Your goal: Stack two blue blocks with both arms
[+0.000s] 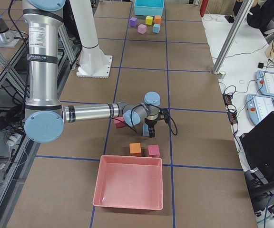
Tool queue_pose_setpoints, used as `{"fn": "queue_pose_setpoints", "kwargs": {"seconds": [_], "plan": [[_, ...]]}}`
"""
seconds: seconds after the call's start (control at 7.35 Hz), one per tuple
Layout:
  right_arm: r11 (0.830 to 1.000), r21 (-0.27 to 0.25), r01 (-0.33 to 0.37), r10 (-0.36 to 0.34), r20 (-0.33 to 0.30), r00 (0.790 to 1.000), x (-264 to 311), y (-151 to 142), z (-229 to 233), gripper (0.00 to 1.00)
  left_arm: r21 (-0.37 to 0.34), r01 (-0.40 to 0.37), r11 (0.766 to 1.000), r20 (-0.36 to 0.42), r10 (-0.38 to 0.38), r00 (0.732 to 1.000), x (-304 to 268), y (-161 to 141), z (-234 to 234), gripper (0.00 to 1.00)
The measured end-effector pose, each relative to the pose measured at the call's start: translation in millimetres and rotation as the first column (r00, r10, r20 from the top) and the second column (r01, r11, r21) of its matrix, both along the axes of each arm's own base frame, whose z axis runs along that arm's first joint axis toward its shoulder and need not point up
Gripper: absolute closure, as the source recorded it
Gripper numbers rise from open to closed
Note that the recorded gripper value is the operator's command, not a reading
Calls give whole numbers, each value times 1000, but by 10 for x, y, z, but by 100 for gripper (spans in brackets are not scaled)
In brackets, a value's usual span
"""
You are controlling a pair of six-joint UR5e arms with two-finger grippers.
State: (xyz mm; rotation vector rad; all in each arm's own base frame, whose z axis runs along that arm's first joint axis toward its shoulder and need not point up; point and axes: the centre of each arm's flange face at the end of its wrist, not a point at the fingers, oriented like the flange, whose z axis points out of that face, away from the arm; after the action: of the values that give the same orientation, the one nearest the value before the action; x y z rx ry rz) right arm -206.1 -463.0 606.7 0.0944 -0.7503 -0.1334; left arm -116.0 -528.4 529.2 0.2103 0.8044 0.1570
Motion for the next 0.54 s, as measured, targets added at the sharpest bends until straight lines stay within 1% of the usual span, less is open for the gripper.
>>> {"fn": "queue_pose_setpoints", "kwargs": {"seconds": [0.41,0.54], "plan": [[1000,-2,-21,21,27,999,-128,47,-62,20,0,0,1000,0,0,1000,0,0,0,2],[1000,-1,-26,26,36,999,-164,64,-76,32,0,0,1000,0,0,1000,0,0,2,2]]}}
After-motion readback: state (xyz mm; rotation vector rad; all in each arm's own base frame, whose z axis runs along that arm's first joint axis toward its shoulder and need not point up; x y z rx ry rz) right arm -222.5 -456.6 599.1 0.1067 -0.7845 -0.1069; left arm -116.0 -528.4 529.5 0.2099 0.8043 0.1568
